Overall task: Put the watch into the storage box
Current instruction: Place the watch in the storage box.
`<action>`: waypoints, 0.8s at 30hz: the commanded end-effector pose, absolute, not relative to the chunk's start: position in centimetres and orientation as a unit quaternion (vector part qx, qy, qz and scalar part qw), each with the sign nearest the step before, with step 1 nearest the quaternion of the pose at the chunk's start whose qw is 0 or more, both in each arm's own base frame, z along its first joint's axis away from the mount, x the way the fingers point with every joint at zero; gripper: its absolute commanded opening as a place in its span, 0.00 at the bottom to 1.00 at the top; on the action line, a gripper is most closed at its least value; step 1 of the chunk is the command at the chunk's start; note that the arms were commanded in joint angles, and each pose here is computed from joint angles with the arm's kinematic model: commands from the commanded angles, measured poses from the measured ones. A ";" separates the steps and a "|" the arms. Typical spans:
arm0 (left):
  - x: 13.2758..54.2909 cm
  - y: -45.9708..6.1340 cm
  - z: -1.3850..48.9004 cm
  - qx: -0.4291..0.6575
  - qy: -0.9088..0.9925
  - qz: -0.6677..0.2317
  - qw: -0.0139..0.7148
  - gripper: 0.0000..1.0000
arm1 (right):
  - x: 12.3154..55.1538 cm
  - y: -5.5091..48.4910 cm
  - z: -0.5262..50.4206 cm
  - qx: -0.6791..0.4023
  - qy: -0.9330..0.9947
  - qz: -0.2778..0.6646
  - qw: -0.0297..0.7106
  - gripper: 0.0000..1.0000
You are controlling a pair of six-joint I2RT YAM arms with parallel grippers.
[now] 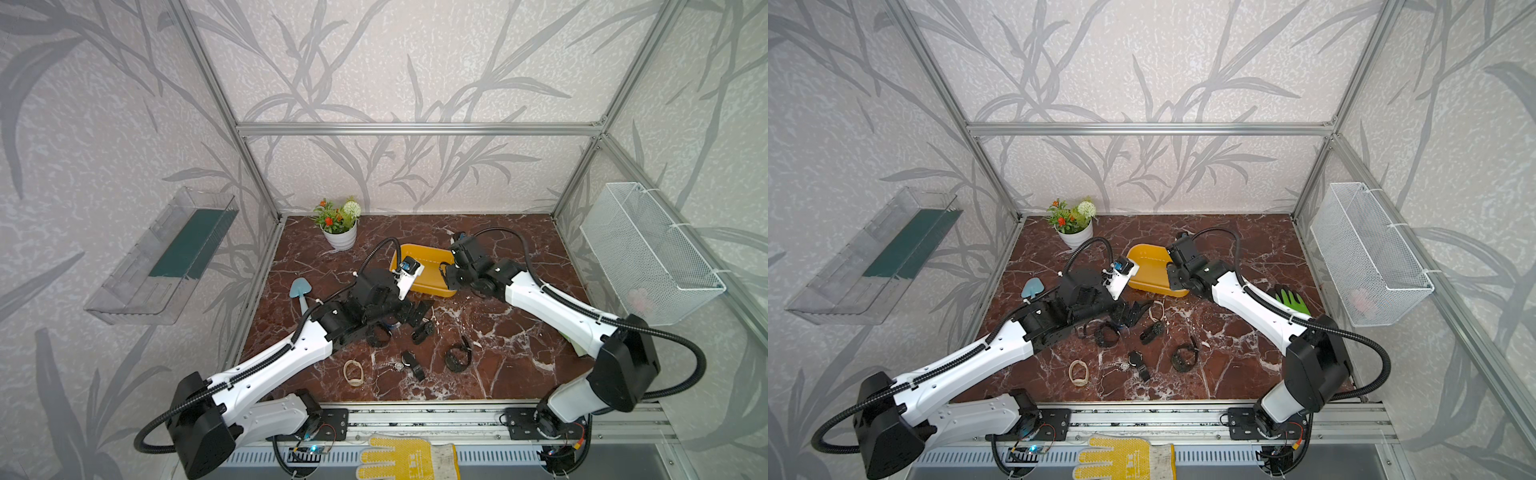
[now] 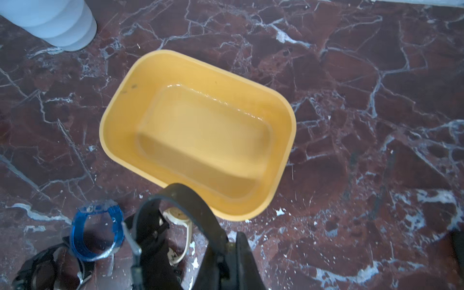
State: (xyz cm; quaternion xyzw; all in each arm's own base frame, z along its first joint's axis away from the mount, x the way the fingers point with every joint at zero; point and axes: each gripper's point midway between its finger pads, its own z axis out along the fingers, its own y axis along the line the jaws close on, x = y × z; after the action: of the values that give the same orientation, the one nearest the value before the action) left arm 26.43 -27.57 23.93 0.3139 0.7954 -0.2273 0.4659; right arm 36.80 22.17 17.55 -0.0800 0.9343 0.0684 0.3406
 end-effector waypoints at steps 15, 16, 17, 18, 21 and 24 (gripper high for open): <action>28.7 -24.8 23.9 0.274 0.821 -0.139 0.481 0.99 | 45.0 26.6 10.7 -0.145 0.951 0.065 0.264 0.00; 28.7 -24.7 23.9 0.273 0.822 -0.137 0.481 0.99 | 45.4 26.7 10.2 -0.148 0.952 0.061 0.261 0.01; 28.7 -24.6 24.0 0.272 0.822 -0.137 0.482 0.99 | 45.8 26.7 10.0 -0.149 0.952 0.055 0.260 0.01; 28.7 -24.6 24.1 0.271 0.822 -0.137 0.481 0.99 | 46.2 26.6 9.4 -0.151 0.954 0.047 0.254 0.01; 28.5 -24.9 24.3 0.274 0.821 -0.148 0.479 0.99 | 46.8 26.7 8.4 -0.155 0.956 0.039 0.244 0.01; 28.0 -25.4 24.1 0.280 0.820 -0.165 0.471 0.99 | 47.1 26.9 7.5 -0.155 0.959 0.038 0.236 0.02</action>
State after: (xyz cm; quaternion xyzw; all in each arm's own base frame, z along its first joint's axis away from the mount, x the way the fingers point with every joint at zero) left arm 28.37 -25.08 23.82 0.2774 0.8190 -0.1500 0.4793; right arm 47.30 27.28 7.97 -0.1471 0.9549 0.0482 0.2534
